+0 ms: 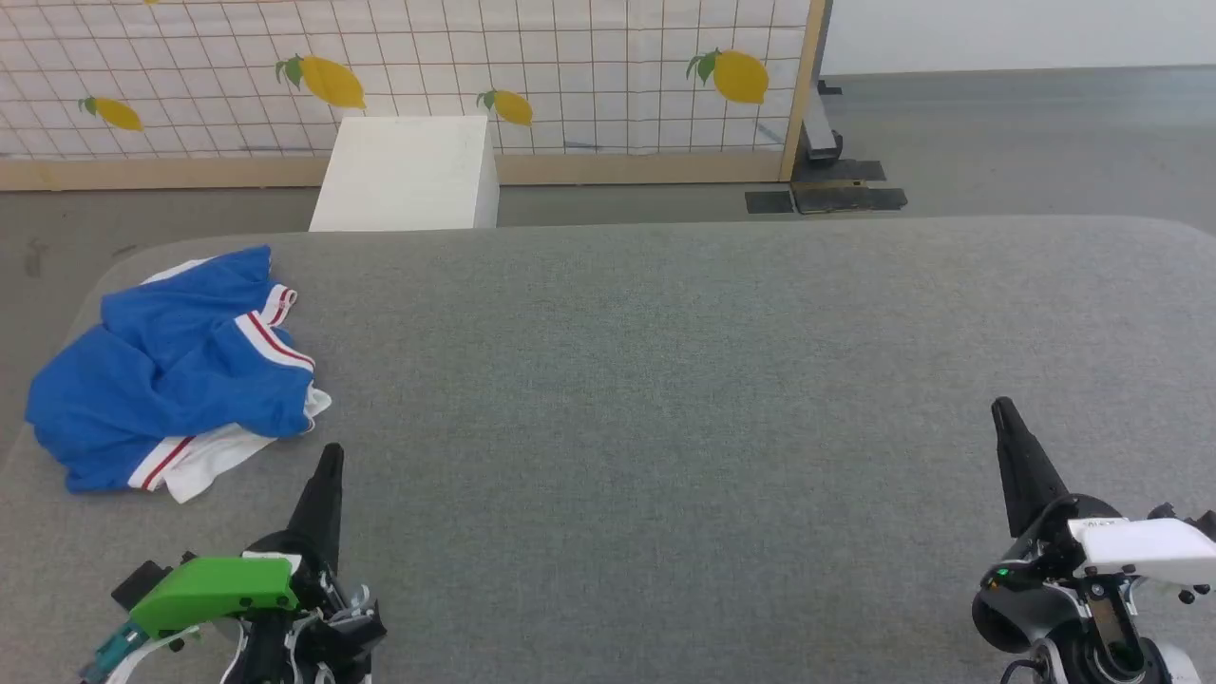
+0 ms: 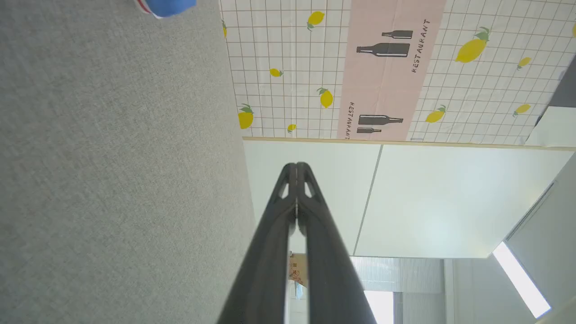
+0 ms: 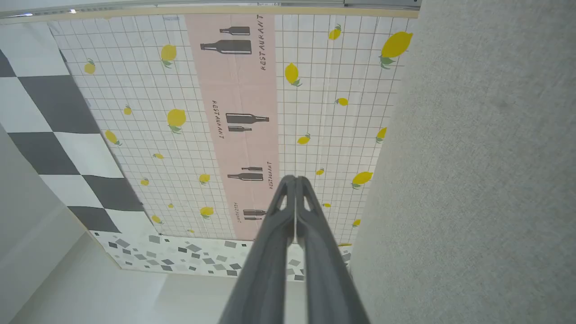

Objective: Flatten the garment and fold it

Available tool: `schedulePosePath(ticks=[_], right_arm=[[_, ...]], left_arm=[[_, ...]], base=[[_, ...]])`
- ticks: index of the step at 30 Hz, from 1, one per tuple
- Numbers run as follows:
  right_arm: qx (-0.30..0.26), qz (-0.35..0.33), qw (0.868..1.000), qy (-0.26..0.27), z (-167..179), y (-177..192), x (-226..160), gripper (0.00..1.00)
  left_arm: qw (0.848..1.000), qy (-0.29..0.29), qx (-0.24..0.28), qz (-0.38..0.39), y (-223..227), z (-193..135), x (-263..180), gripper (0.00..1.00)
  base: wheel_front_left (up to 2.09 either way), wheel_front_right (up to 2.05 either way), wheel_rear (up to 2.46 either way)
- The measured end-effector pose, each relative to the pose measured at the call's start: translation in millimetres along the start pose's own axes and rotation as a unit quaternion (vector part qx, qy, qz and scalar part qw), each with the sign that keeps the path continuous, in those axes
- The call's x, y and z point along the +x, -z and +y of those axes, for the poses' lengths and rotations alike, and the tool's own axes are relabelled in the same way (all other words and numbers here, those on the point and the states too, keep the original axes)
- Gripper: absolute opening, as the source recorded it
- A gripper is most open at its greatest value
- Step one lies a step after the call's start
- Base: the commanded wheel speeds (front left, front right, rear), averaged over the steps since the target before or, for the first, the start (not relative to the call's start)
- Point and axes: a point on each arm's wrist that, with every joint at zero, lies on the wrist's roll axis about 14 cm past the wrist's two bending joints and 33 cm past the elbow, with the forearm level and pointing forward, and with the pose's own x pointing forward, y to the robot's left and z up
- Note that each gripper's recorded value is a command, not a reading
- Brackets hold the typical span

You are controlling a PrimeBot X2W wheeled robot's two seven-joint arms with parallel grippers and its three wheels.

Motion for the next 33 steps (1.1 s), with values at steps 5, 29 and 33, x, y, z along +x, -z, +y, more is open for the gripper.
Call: schedulePosePath(ticks=[5,29,33], right_arm=[[0.0,0.0,1.0,0.0,0.0,-0.1,0.0,0.0],[0.0,0.0,1.0,0.0,-0.1,-0.1,0.0,0.0],[0.0,0.0,1.0,0.0,-0.1,0.0,0.0,0.0]], left_arm=[[1.0,0.0,0.0,0.0,-0.1,0.0,0.0,0.0],[1.0,0.0,0.0,0.0,-0.1,0.0,0.0,0.0],[1.0,0.0,0.0,0.0,-0.1,0.0,0.0,0.0]], base=[[0.0,0.0,0.0],[0.0,0.0,0.0],[0.0,0.0,0.0]])
